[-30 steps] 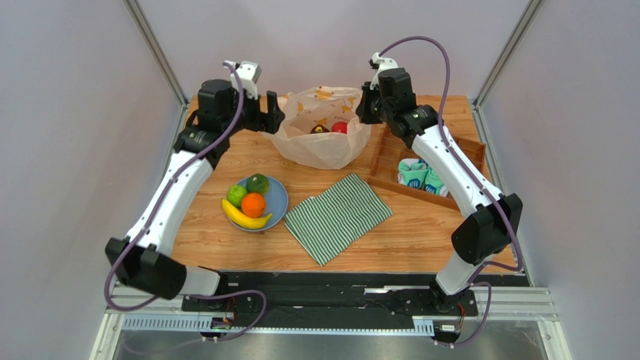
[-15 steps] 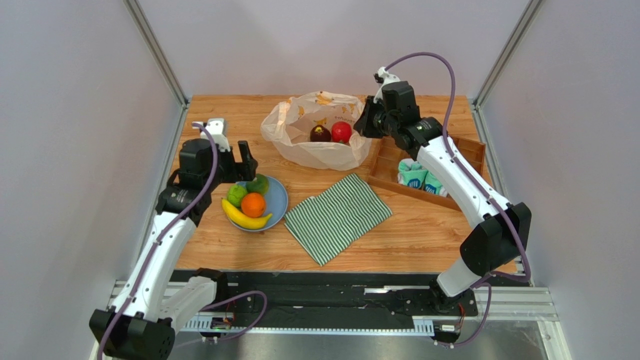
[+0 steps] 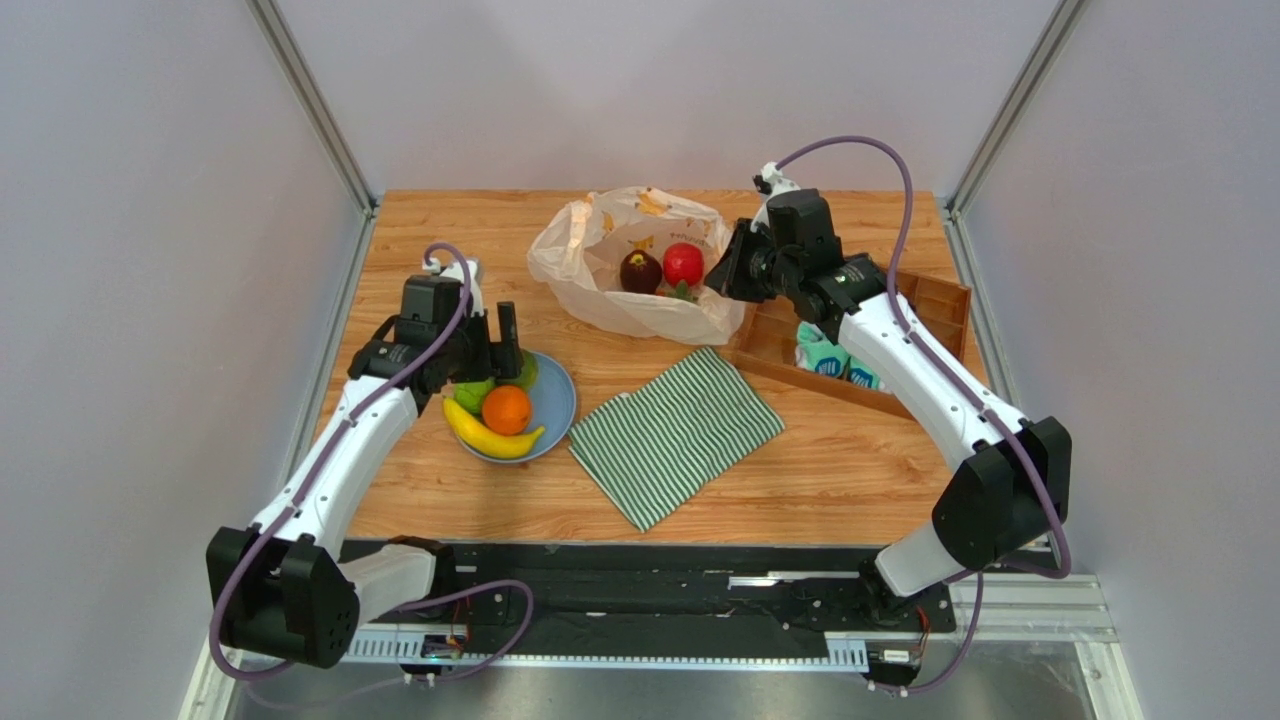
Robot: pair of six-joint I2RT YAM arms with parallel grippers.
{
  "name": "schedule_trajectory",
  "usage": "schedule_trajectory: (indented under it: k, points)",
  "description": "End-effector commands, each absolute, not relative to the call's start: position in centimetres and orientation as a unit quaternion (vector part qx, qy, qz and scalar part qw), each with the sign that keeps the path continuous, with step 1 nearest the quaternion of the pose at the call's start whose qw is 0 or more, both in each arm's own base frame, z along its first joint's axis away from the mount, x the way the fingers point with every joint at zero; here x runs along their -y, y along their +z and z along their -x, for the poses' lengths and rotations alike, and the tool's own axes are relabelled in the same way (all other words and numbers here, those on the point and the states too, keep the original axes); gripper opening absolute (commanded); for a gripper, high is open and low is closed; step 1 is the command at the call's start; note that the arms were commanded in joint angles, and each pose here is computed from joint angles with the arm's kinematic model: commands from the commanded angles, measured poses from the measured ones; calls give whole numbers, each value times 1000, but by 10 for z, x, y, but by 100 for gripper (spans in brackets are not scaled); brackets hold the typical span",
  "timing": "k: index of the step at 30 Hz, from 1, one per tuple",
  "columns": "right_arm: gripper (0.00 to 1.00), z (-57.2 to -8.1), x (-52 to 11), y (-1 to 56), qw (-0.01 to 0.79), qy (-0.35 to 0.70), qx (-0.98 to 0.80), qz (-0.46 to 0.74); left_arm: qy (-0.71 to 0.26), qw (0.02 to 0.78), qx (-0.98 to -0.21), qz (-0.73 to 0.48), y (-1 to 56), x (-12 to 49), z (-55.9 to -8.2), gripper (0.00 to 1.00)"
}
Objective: Place the fruits into the plastic bag
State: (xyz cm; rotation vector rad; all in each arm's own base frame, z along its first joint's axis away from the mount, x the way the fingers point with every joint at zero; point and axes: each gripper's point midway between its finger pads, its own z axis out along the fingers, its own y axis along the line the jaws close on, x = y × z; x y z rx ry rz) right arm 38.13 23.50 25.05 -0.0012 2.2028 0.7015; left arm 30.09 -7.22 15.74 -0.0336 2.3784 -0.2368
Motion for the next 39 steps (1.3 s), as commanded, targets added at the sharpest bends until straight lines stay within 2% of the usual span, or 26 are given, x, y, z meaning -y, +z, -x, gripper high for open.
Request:
schedule_trajectory:
  k: [1,15,22,32,35,38,39]
  points:
    - [0,-380,-244,276,426,311,-849,3,-104,344,-932,43,142,74,-295,93]
    - [0,-377,-246,277,422,321,-848,6,-98,316,-939,97,98,71,-291,91]
    - [0,-377,-249,273,417,325,-849,8,-104,287,-947,96,77,76,-288,85]
    - [0,-377,-250,271,414,327,-850,7,-112,270,-952,91,65,80,-285,82]
    - [0,-378,-251,270,413,327,-850,7,-114,269,-952,89,64,82,-284,79]
    - [0,-378,-251,270,413,329,-849,6,-118,268,-953,82,65,85,-283,71]
    - [0,-377,-251,270,412,328,-850,7,-119,270,-952,79,66,86,-283,65]
